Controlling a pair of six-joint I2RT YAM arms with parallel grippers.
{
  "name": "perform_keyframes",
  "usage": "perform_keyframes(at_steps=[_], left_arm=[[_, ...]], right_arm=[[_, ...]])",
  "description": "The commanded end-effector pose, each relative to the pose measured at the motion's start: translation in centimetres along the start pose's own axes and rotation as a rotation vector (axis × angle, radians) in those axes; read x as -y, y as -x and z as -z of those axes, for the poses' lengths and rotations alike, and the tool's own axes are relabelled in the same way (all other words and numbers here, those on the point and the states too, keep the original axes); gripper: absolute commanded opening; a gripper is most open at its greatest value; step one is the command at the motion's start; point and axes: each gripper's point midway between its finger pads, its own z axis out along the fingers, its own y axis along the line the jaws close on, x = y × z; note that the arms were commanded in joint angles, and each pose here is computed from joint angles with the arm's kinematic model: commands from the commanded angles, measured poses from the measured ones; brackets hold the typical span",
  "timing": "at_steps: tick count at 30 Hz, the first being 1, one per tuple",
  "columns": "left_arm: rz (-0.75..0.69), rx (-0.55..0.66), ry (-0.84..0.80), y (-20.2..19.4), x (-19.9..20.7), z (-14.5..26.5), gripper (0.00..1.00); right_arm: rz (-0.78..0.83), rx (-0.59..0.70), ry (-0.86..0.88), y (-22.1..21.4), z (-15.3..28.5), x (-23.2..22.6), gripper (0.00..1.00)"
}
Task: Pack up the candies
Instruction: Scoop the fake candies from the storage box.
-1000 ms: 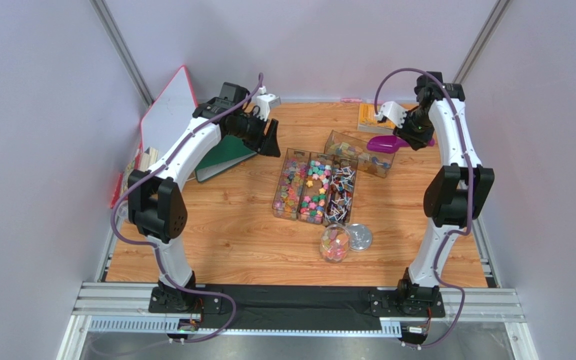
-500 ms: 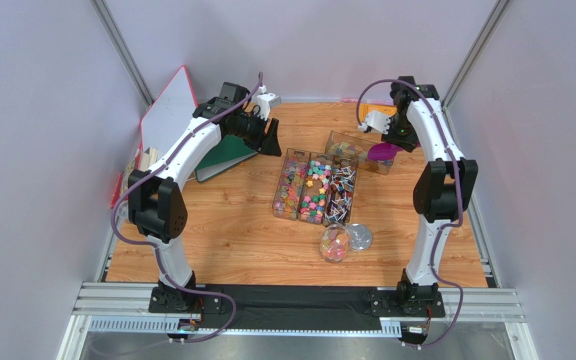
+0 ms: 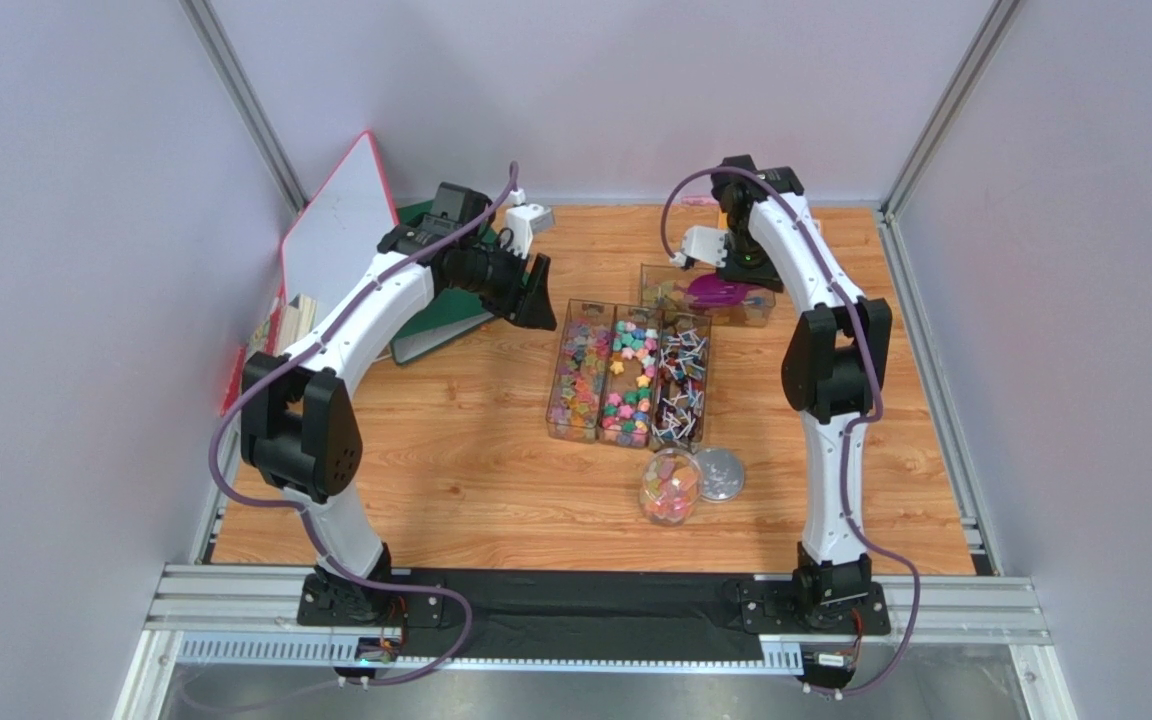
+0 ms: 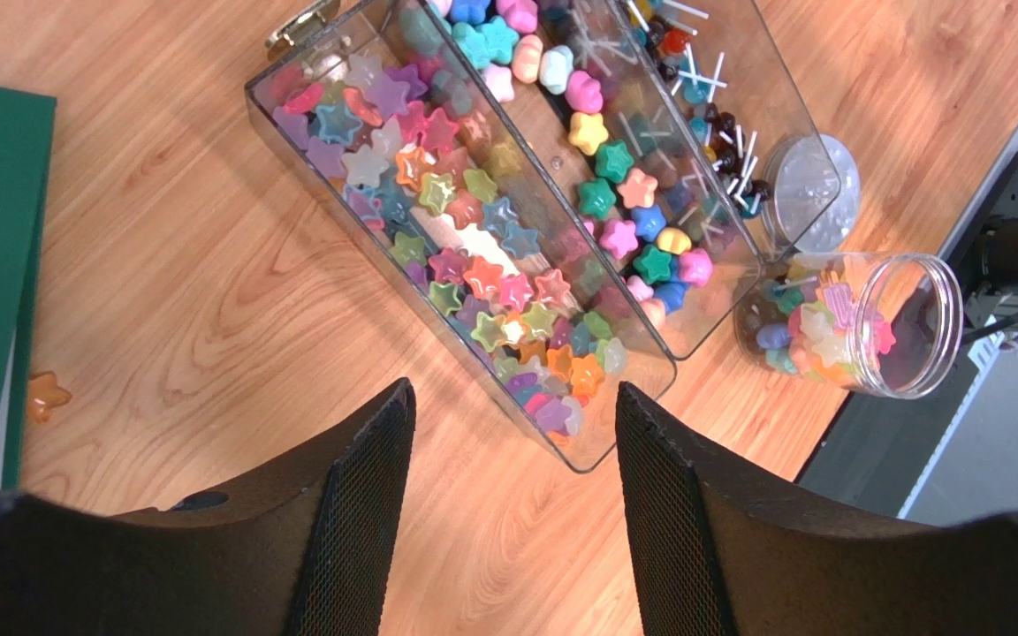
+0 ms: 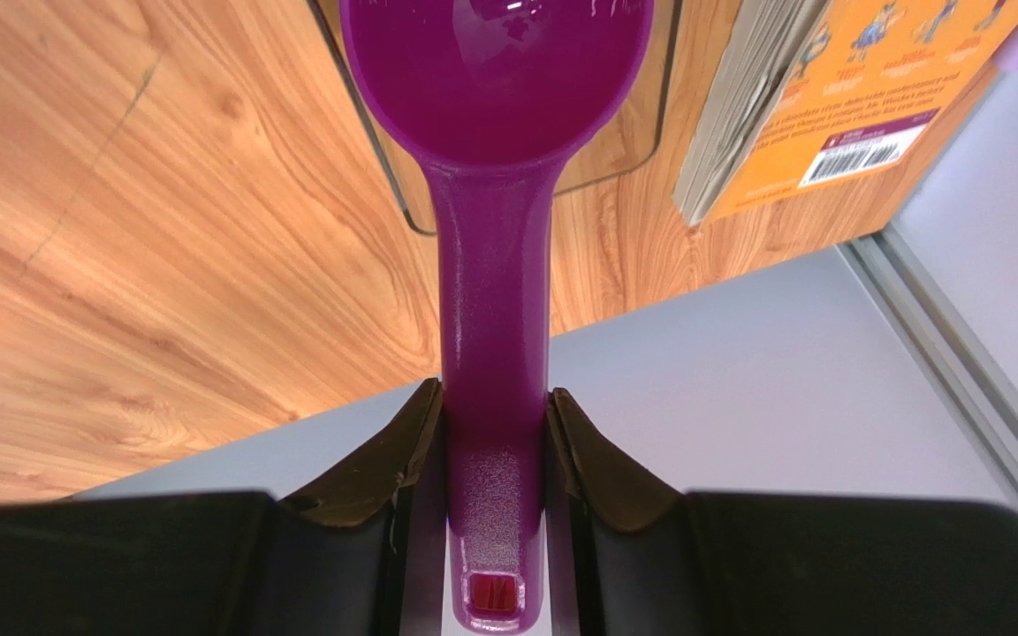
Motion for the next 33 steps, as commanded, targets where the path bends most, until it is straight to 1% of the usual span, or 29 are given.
perform_keyframes(at_steps=[1,5,9,12,15,18,19,24,29,32,33], left_arm=[[-0.047,0.084,0.023,2.0,0.5,2.2,0.64],[-0.040,0.085,0.038,1.8,0.0,2.4,0.64],[-0.032,0.082,0.044,1.6,-0.3,2.4,0.64],[-0.027,0.084,0.055,1.6,-0.8,2.5,0.64],[-0.015,0.071,0.075,1.2,-1.7,2.6,0.64],[-0.022,0.061,0.083,1.0,-1.9,2.5,0.64],[-0.019,0.056,0.078,0.9,-1.9,2.4,0.64],[-0.039,0.036,0.083,0.9,-2.2,2.4,0.64],[-0.046,0.017,0.100,1.4,-3.1,2.0,0.64],[-0.043,0.016,0.105,1.7,-3.5,1.7,0.64],[-0.047,0.015,0.109,1.8,-3.6,1.7,0.64]], right_arm=[[0.102,-0.075,0.253,0.0,0.2,-5.3,0.00],[0.146,-0.011,0.210,1.5,0.3,-3.7,0.00],[0.232,-0.012,0.185,2.3,-0.7,-2.8,0.00],[0.273,0.016,0.171,3.2,-1.2,-2.4,0.00],[0.382,0.097,0.157,4.2,-1.6,-1.7,0.00],[0.440,0.179,0.131,5.0,-1.4,-1.1,0.00],[0.492,0.188,0.131,5.0,-1.6,-0.9,0.00],[0.584,0.216,0.150,6.1,-2.6,-1.2,0.00],[0.509,0.190,0.158,6.5,-3.8,-1.1,0.00],[0.472,0.118,0.175,6.4,-4.7,-1.7,0.00],[0.435,0.105,0.161,6.8,-4.6,-1.7,0.00]])
